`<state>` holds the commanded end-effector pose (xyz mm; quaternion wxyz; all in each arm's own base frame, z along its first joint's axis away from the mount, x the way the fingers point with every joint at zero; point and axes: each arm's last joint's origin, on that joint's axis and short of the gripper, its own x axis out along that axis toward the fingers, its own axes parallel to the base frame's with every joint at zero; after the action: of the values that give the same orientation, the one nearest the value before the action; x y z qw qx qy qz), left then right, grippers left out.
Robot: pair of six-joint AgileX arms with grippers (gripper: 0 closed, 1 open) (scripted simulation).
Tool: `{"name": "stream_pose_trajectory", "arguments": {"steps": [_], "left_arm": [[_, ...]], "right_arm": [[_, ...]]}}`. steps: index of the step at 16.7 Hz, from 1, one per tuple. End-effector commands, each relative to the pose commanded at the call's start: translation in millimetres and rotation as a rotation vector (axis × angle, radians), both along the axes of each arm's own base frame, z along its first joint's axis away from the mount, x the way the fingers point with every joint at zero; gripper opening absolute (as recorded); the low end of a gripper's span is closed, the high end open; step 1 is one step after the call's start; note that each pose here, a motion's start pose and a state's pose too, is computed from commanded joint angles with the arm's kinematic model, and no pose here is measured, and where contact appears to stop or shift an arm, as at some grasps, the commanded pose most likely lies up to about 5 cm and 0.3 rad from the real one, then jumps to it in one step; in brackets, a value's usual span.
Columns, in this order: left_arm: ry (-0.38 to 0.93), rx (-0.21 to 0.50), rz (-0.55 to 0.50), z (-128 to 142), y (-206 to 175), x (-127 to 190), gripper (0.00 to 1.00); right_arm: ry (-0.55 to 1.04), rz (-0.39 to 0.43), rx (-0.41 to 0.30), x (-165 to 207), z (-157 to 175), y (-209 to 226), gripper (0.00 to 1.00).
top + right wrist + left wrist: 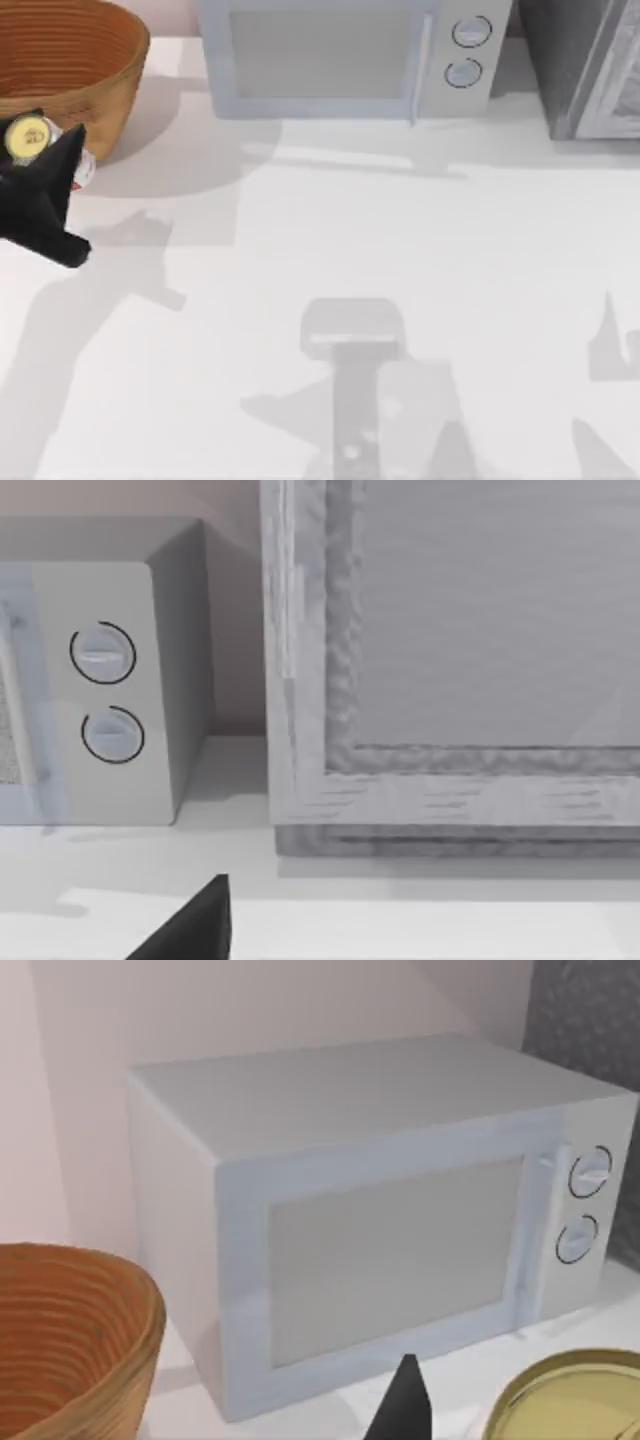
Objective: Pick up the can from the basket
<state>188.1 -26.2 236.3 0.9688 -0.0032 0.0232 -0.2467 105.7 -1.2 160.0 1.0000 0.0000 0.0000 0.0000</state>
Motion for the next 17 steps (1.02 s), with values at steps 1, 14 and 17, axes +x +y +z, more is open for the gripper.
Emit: {"name": "stream_pose_trajectory", "arguments": {"steps": [1,14,17], "left_arm": [[-0.004,-0.002,-0.061,4.5,-4.2,15.3,0.00],[-0.048,-0.019,-0.845,-113.0,-76.2,208.8,0.00],[-0.048,-0.023,-0.972,-163.4,-87.0,223.1,0.00]], "right_arm": [[0.000,0.000,0.000,0.0,0.0,0.0,1.00],[0.000,0.000,0.000,0.0,0.0,0.0,1.00],[0.000,0.000,0.000,0.0,0.0,0.0,1.00]]}}
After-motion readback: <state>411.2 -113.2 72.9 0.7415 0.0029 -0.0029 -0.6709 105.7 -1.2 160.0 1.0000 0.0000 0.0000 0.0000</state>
